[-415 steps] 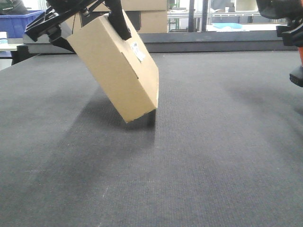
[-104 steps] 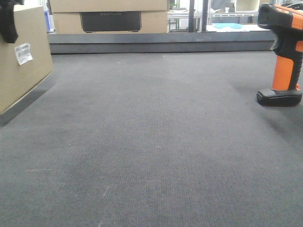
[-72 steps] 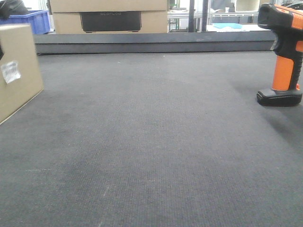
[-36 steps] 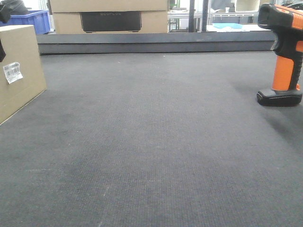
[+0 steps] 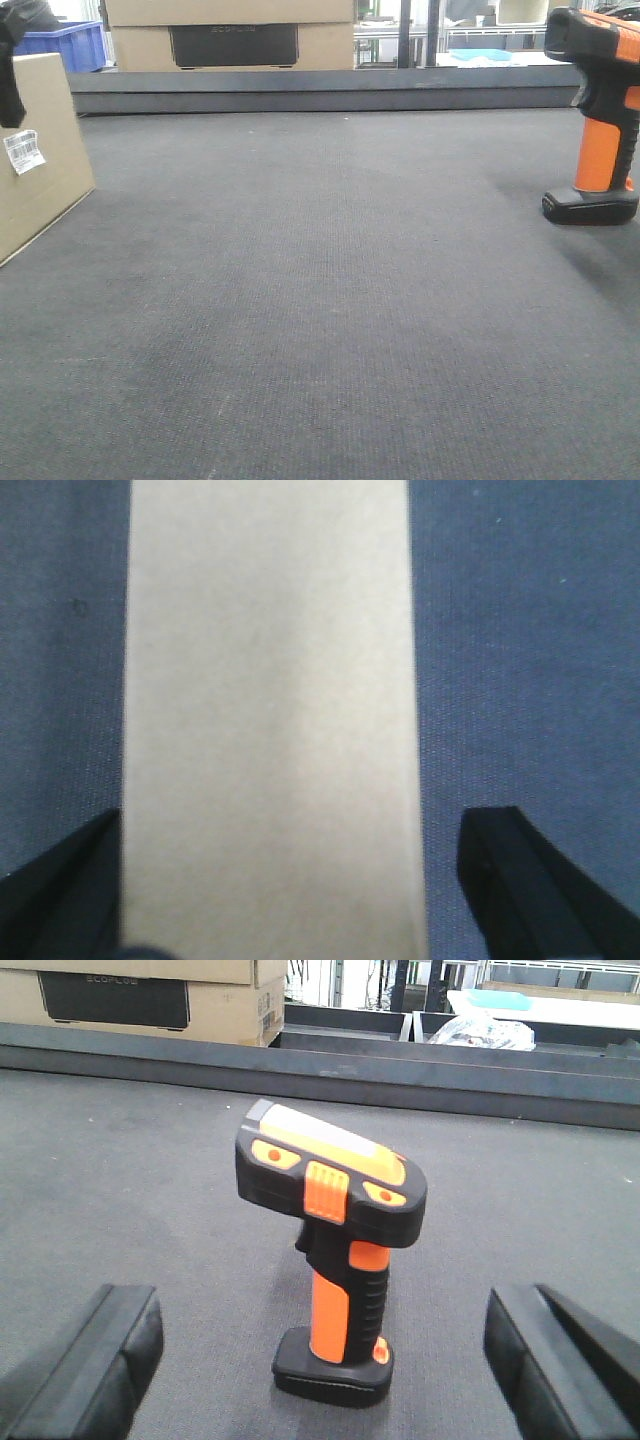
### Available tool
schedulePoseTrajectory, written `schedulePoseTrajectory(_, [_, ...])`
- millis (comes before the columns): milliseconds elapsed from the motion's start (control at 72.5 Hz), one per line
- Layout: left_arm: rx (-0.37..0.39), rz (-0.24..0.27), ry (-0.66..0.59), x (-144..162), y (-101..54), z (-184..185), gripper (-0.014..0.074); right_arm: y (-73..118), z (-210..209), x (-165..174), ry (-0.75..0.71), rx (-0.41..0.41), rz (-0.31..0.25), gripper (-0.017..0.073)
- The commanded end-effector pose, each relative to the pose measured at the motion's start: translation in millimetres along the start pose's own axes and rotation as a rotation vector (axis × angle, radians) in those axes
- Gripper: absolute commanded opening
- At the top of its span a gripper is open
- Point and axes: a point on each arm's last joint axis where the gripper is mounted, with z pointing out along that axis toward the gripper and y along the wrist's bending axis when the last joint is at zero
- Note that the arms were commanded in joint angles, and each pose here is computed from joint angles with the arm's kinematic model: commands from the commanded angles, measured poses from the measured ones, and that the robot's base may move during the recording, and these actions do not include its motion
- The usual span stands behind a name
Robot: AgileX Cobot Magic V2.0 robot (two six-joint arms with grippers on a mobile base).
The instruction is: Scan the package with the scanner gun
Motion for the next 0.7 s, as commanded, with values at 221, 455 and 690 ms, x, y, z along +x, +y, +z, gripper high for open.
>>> schedulePoseTrajectory(221, [0.006, -0.016, -0.214, -0.1, 5.9, -78.9, 0.0463, -0.4, -1.4, 0.3, -0.002, 0.002, -0.01, 0.0561])
schedulePoseTrajectory(455, [0.021, -0.045, -0.265, 22.9, 9.8, -135.9, 0.0339, -0.4, -1.4, 0.3, -0.002, 0.002, 0.0, 0.0561])
schedulePoseTrajectory(690, [0.061, -0.064, -0.411, 71.4, 10.6, -159.2, -0.0111, -1.0, -5.1, -0.1, 0.016, 0.012, 0.031, 0.0561])
